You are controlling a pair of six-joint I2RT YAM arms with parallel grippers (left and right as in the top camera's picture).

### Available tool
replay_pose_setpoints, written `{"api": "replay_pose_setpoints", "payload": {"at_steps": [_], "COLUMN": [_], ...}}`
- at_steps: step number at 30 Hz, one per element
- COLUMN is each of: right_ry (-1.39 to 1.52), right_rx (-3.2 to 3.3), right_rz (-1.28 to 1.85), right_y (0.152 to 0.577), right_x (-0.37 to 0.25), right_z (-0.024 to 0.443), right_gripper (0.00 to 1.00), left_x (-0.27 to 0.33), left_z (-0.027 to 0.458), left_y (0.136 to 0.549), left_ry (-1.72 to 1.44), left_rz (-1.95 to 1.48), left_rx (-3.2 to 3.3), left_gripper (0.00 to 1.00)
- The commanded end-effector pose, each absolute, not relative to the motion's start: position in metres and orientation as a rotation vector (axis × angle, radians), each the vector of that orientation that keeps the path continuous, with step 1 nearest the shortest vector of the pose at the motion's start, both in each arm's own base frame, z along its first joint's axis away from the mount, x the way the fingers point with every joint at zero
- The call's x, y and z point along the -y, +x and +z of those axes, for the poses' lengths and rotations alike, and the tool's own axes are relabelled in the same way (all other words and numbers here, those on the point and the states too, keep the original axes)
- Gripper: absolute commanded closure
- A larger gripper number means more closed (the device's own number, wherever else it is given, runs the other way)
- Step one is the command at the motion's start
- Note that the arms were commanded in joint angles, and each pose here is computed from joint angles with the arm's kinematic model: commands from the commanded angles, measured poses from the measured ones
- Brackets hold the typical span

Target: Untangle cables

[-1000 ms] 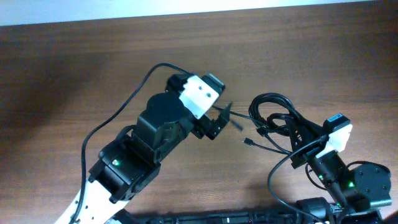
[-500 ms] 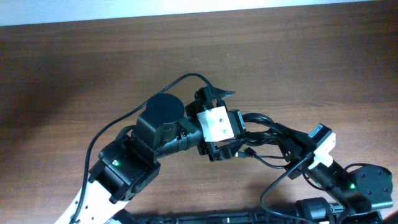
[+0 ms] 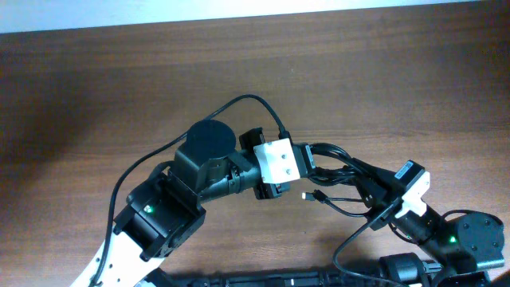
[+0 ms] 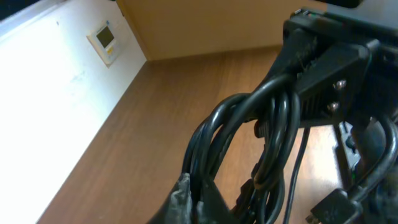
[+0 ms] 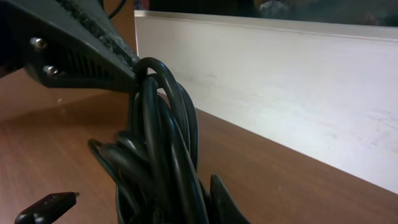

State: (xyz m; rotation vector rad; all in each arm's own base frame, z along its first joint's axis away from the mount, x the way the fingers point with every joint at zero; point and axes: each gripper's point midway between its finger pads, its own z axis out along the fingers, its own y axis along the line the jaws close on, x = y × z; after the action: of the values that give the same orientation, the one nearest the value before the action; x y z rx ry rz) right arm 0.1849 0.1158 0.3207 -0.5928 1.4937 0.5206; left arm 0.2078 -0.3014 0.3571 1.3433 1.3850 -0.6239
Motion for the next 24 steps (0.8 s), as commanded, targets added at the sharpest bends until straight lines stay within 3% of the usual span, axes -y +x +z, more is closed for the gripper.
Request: {"api": "replay_pose_setpoints", "payload": {"at_steps": [1, 4, 5, 7, 8, 15, 24], "right_ry": [-0.623, -0.641, -0.641, -0.641, -0.641, -0.647, -0.612], "right_rx": [-1.446, -1.43, -1.43, -1.43, -1.43, -1.436, -1.485], "right_rz": [0.532, 0.544, 0.544, 0.544, 0.544, 0.532, 0.507], "right_y": [0.176, 0.174, 0.174, 0.174, 0.174, 0.174, 0.18], "right_x": [-0.119, -0.122, -0.122, -0.122, -0.122, -0.121, -0.116], "right_z": [0.332, 0.334, 0.334, 0.334, 0.334, 0.332, 0.323], "right_gripper": [0.96, 0.96, 0.96, 0.96, 0.96, 0.96, 0.96], "left_x": [0.301, 0.305, 0.305, 0.306, 0.306, 0.307, 0.313], "left_z": [0.368, 0.362, 0.361, 0.361, 0.362, 0.367, 0.437], "left_y": [0.203, 0.207, 0.207, 0.207, 0.208, 0.209, 0.211], "left_ry": [1.347, 1.355, 1.356, 1.355, 1.353, 1.338, 1.145], "left_rz": [-0.64, -0.643, -0.644, -0.643, -0.643, -0.646, -0.718], "left_rx": [-1.342, -1.359, -1.361, -1.358, -1.355, -1.34, -1.144], "left_gripper": [0.66, 0.67, 0.72, 0.94, 1.0, 1.0, 1.0]}}
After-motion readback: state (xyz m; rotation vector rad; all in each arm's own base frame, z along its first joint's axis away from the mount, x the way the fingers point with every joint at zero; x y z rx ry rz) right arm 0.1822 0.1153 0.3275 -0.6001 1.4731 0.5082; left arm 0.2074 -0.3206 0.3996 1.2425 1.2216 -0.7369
